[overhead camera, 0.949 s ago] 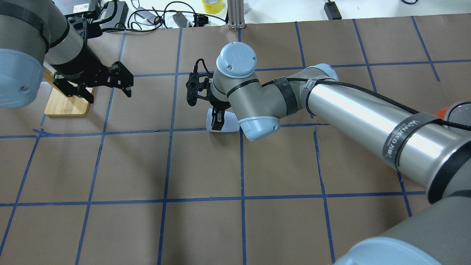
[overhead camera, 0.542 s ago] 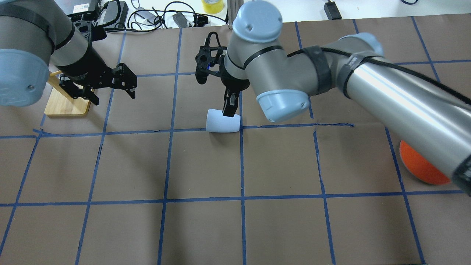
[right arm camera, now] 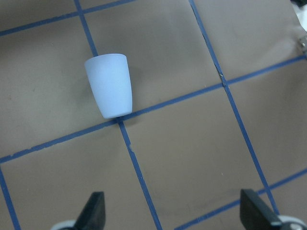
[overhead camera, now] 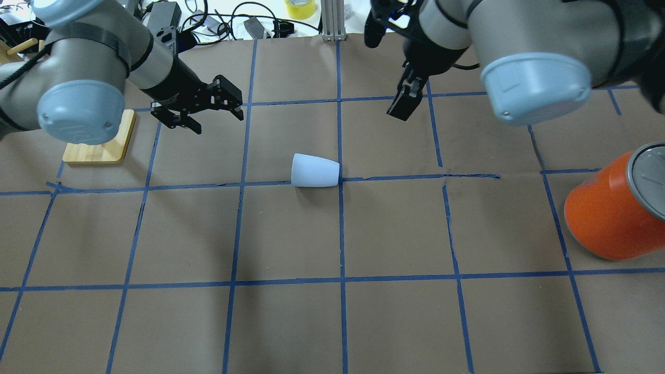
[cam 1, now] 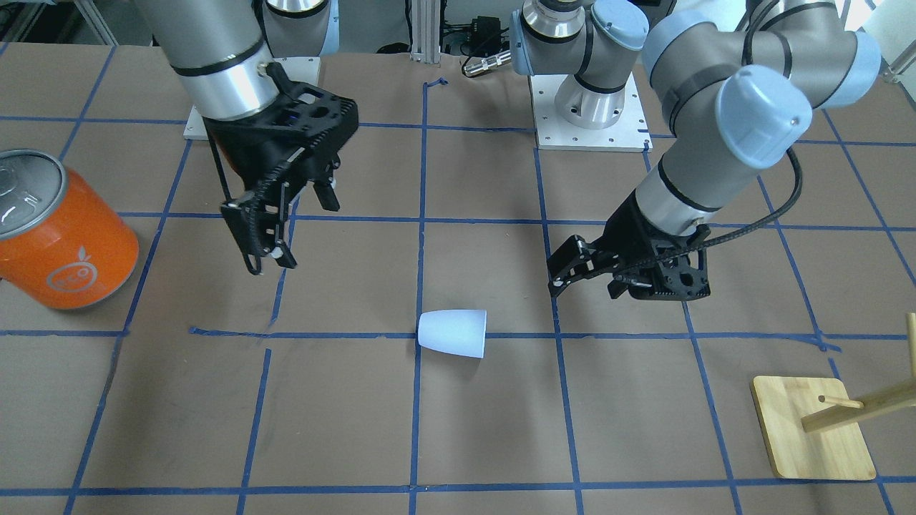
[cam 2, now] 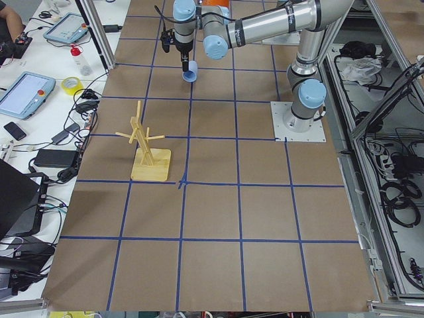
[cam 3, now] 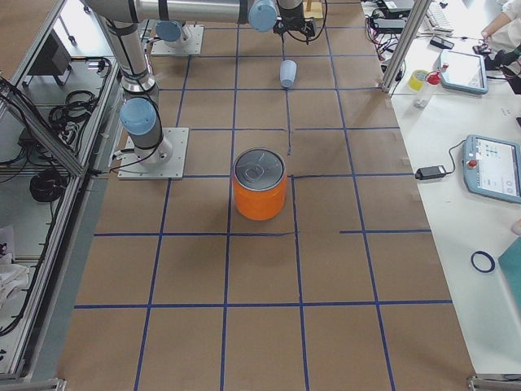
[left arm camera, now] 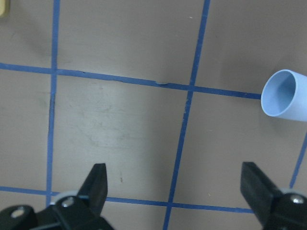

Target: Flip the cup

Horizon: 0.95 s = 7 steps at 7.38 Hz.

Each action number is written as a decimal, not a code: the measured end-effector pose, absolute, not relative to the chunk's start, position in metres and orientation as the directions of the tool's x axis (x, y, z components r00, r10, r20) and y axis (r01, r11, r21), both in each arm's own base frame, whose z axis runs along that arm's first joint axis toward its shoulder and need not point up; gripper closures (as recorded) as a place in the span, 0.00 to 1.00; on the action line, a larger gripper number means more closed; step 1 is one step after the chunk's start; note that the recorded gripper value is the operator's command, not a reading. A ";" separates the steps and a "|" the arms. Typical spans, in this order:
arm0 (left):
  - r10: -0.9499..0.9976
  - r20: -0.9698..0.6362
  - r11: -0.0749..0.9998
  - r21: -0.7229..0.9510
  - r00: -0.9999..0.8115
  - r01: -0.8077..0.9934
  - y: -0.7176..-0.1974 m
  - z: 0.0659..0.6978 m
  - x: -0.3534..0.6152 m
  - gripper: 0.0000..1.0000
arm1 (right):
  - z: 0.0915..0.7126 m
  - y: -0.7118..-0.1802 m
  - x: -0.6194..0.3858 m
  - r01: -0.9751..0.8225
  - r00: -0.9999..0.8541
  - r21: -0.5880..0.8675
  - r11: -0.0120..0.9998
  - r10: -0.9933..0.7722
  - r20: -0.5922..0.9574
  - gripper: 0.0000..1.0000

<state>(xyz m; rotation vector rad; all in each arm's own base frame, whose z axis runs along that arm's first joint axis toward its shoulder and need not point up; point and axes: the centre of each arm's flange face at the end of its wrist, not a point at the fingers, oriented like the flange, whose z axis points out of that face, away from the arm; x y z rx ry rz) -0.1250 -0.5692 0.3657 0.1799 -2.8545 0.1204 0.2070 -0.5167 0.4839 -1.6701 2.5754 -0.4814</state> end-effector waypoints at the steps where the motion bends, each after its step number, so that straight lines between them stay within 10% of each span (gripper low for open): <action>1: -0.099 0.321 0.990 -0.064 -0.942 -0.125 -0.580 0.345 -0.142 0.00 | 0.497 -0.512 0.189 -0.860 -0.477 -0.280 0.427 -0.868 0.140 0.00; 7: -0.099 0.436 0.994 0.083 -0.895 -0.069 -0.597 0.238 -0.214 0.00 | 0.526 -0.484 0.161 -0.527 -0.850 -0.245 0.814 -0.512 0.129 0.00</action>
